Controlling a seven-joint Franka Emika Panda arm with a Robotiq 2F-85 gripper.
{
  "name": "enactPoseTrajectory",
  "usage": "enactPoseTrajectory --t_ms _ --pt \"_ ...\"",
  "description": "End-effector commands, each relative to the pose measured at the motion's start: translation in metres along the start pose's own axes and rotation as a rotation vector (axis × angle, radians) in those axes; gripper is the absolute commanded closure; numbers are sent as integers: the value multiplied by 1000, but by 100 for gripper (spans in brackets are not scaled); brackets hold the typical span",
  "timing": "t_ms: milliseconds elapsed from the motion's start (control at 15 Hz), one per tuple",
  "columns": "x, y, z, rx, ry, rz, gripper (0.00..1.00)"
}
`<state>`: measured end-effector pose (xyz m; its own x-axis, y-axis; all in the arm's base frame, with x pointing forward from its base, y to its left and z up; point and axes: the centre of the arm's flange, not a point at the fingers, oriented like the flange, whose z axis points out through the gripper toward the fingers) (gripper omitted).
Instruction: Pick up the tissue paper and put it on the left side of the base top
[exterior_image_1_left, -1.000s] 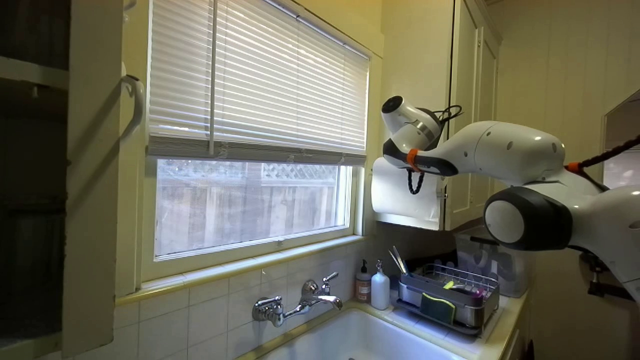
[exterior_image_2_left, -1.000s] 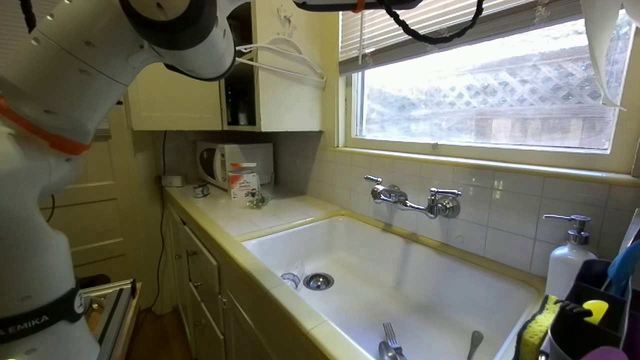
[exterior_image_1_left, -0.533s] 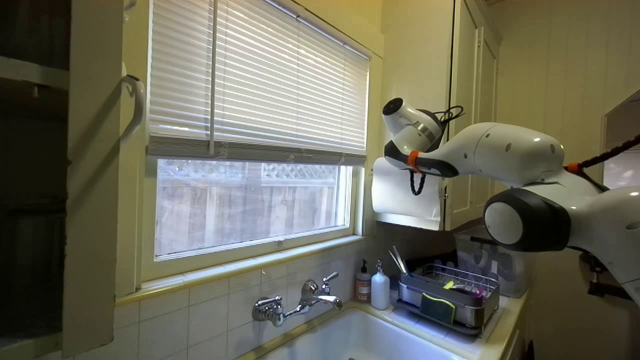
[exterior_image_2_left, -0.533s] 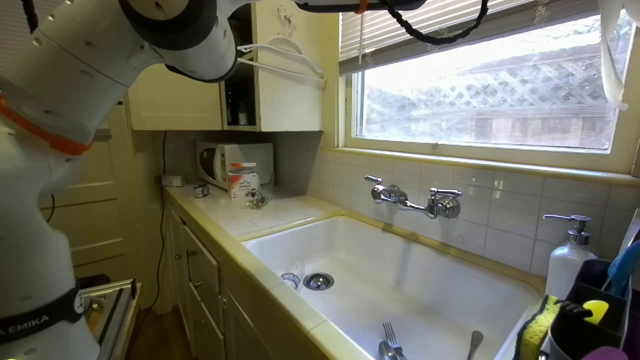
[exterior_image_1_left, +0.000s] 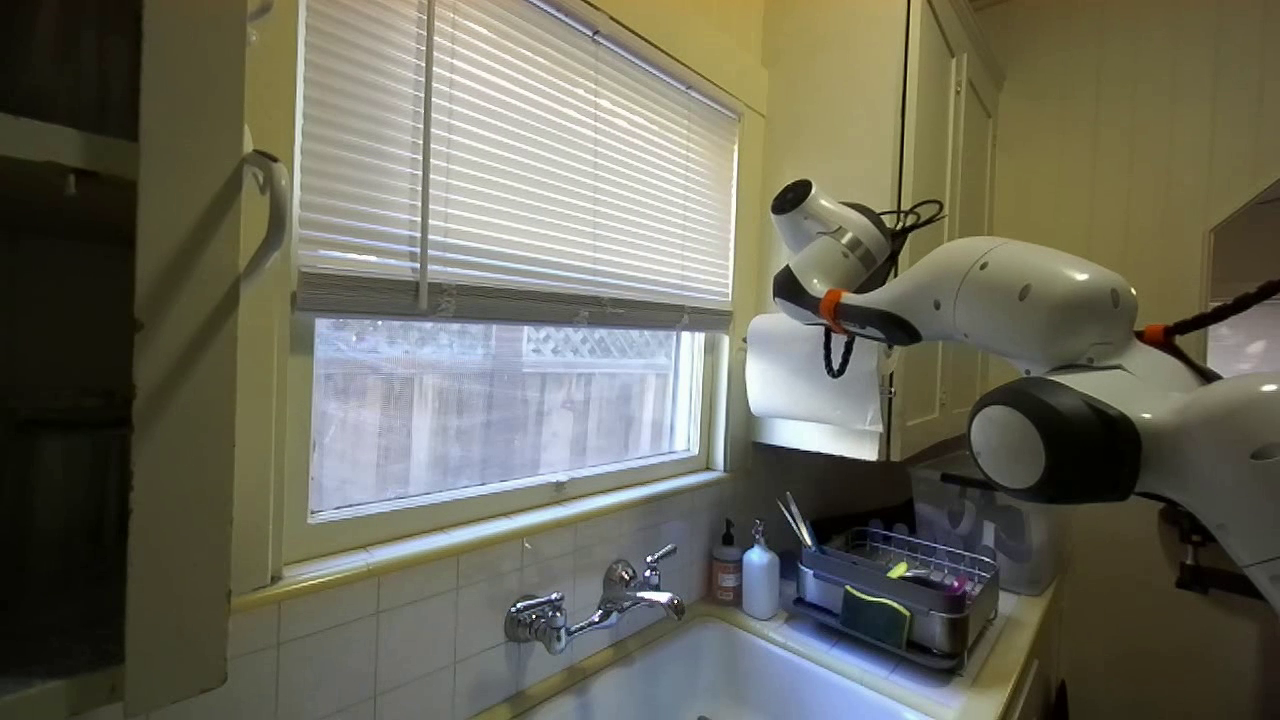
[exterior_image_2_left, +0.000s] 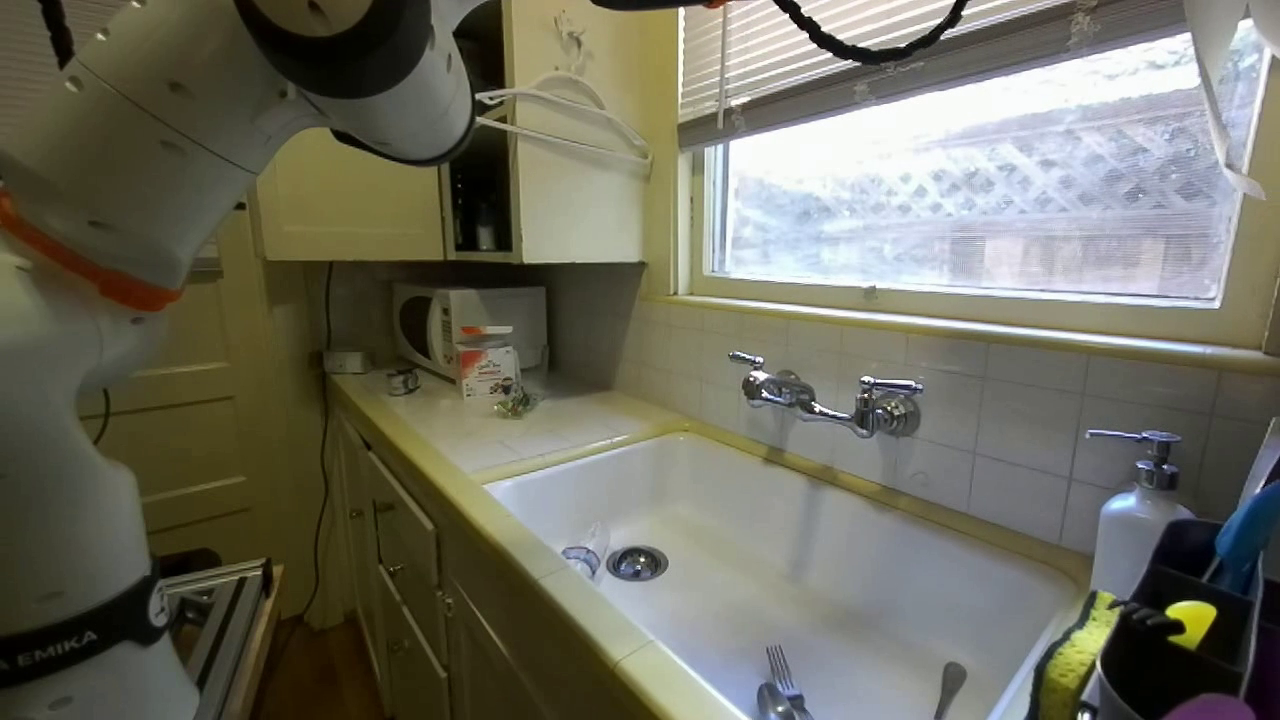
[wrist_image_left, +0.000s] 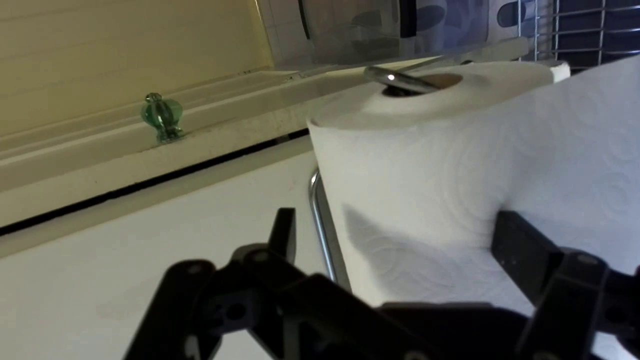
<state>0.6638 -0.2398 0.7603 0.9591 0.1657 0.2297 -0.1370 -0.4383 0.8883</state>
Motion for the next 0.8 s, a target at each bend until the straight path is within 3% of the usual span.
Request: enactPoseTrajectory --t_ms 0,267,467,733 --pt "19 19 0 15 -28 24 0" --pt "6 17 -37 67 8 73 0" --pt "-13 10 -73 154 43 160 0" --pt "-54 -5 -97 276 -36 310 0"
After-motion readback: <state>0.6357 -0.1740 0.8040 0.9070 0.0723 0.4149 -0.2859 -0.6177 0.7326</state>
